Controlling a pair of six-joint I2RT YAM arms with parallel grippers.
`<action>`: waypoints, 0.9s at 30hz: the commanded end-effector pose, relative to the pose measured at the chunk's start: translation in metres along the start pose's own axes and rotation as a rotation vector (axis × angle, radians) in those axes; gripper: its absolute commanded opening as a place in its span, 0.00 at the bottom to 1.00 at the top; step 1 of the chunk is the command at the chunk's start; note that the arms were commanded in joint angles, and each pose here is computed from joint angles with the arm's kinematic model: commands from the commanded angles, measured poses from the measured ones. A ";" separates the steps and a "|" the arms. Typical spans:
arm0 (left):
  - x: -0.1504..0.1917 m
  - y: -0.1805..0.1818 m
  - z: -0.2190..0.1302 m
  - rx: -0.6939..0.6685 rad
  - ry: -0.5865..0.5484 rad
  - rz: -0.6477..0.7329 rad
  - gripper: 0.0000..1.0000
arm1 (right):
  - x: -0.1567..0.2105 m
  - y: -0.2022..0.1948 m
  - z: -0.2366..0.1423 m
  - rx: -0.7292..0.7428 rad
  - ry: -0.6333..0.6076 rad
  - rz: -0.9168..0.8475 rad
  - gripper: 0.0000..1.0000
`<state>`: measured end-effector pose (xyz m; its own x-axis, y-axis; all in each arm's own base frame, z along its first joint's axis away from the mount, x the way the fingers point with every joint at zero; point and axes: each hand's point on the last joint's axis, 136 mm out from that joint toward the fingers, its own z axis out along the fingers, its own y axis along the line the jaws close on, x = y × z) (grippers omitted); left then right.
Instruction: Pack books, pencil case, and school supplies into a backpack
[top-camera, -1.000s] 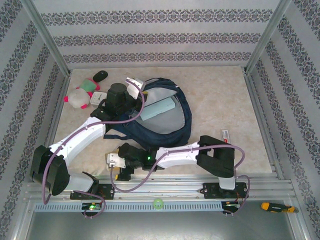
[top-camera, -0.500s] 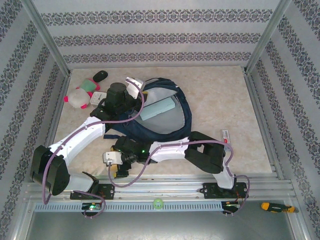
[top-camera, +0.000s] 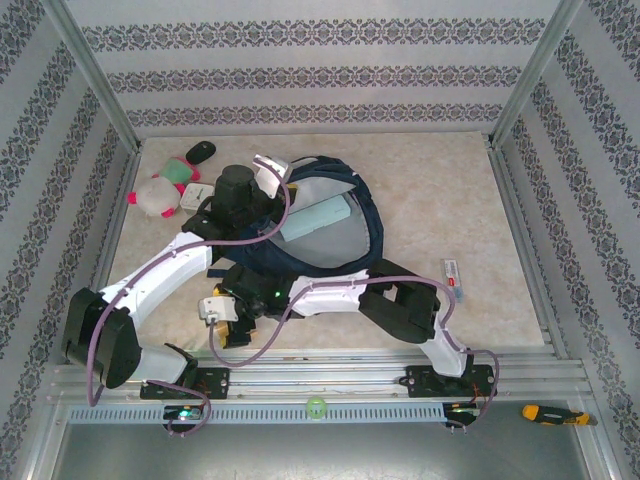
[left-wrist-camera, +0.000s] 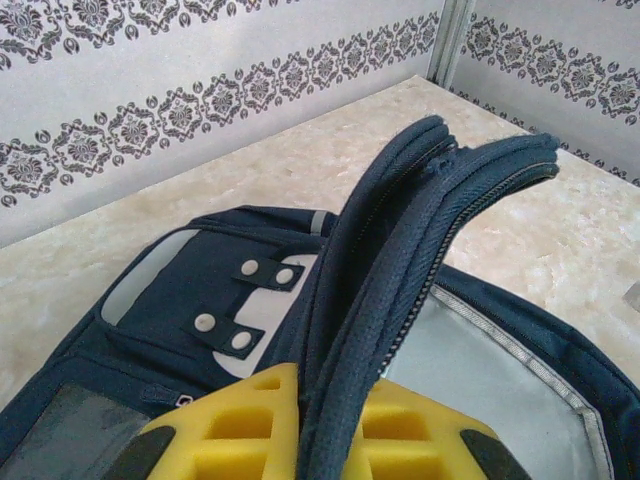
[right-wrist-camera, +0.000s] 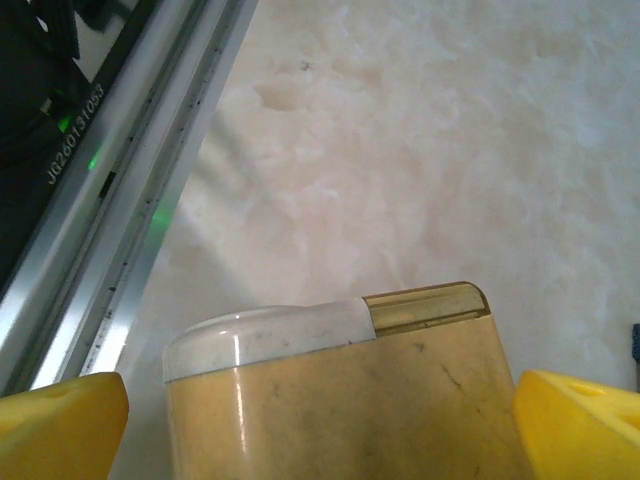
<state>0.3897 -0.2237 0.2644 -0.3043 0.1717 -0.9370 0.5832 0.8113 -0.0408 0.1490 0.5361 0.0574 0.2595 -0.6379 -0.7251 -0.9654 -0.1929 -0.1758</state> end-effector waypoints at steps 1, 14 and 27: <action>-0.046 0.002 -0.008 0.004 -0.135 -0.007 0.00 | 0.030 0.006 0.011 -0.063 0.093 0.008 0.98; -0.043 0.006 -0.010 -0.018 -0.135 -0.005 0.00 | 0.039 -0.008 -0.034 0.031 0.182 0.021 0.98; -0.042 0.008 -0.013 -0.028 -0.155 -0.025 0.01 | 0.031 -0.010 -0.053 0.135 0.150 0.043 0.98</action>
<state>0.3919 -0.2219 0.2652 -0.3048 0.1640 -0.9382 0.5693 0.8211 -0.0414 0.1422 0.4866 0.0810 0.1849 -0.7327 -0.6550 -0.9801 -0.0880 -0.1782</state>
